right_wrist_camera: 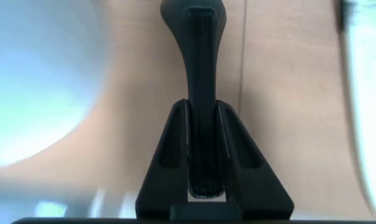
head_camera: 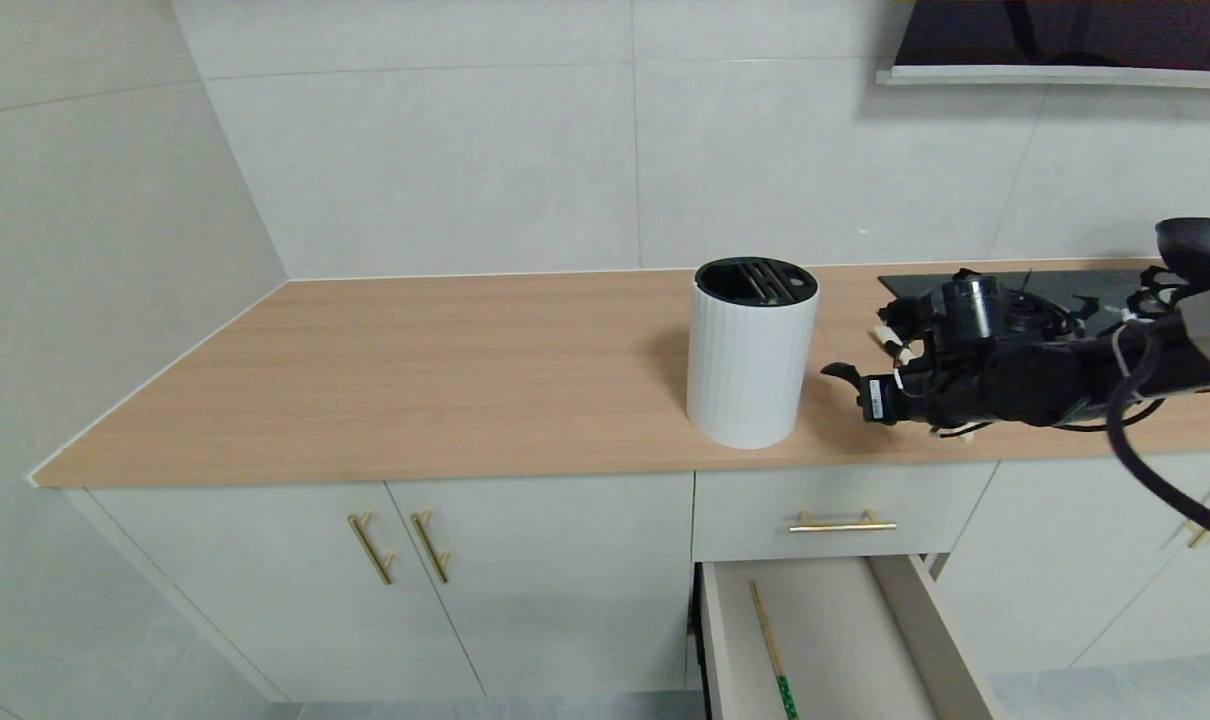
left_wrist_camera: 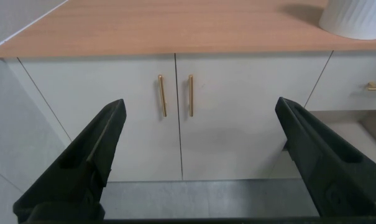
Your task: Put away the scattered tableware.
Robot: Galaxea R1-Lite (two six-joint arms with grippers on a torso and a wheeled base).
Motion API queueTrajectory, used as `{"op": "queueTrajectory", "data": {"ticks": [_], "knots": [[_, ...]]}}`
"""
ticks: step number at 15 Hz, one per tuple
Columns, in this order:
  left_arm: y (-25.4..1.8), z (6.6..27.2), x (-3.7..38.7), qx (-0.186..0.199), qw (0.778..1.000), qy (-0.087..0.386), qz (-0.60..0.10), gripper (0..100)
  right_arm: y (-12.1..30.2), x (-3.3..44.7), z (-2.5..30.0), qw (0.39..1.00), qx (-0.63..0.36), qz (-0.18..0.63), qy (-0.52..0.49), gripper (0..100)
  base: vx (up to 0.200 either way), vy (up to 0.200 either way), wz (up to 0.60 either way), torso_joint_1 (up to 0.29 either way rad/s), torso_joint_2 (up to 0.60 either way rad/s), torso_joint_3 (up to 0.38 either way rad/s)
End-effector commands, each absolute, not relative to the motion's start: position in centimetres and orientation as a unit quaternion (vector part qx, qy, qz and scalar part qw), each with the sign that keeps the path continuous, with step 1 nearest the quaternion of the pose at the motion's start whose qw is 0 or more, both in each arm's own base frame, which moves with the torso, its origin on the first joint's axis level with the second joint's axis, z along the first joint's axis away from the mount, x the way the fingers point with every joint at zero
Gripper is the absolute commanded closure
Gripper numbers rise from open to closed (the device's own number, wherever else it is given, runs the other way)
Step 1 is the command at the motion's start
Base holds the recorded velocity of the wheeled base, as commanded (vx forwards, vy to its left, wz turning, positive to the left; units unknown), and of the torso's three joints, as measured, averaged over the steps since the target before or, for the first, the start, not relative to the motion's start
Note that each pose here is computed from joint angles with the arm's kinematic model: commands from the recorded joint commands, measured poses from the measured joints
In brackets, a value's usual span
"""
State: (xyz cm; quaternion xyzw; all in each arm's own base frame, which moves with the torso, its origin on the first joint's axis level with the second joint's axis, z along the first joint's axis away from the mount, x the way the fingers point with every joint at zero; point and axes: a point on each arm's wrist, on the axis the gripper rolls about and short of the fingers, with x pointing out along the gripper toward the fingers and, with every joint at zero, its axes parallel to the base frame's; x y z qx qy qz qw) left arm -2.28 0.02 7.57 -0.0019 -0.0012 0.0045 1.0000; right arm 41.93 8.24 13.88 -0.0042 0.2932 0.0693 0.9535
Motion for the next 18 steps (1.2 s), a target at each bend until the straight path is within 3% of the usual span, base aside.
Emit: {"op": "queueTrajectory", "data": {"ticks": [1, 5, 11, 18], "knots": [[0.0, 7.6, -2.3, -0.002, 1.000, -0.002, 0.005, 0, 10.1, 36.3, 18.6, 0.956, 0.000, 0.081, 0.281, 100, 0.000, 0.000, 0.00, 0.000, 0.00, 0.000], [0.0, 7.6, -2.3, -0.002, 1.000, -0.002, 0.005, 0, 10.2, 30.5, 20.5, 0.960, 0.013, 0.073, 0.270, 100, 0.000, 0.000, 0.00, 0.000, 0.00, 0.000], [0.0, 7.6, -2.3, -0.002, 1.000, -0.002, 0.005, 0, 8.2, 25.0, 16.9, 0.945, 0.014, 0.063, 0.322, 100, 0.000, 0.000, 0.00, 0.000, 0.00, 0.000], [0.0, 7.6, -2.3, -0.002, 1.000, -0.002, 0.005, 0, 8.2, 24.7, 15.3, 0.945, 0.016, 0.068, 0.320, 100, 0.000, 0.000, 0.00, 0.000, 0.00, 0.000]]}}
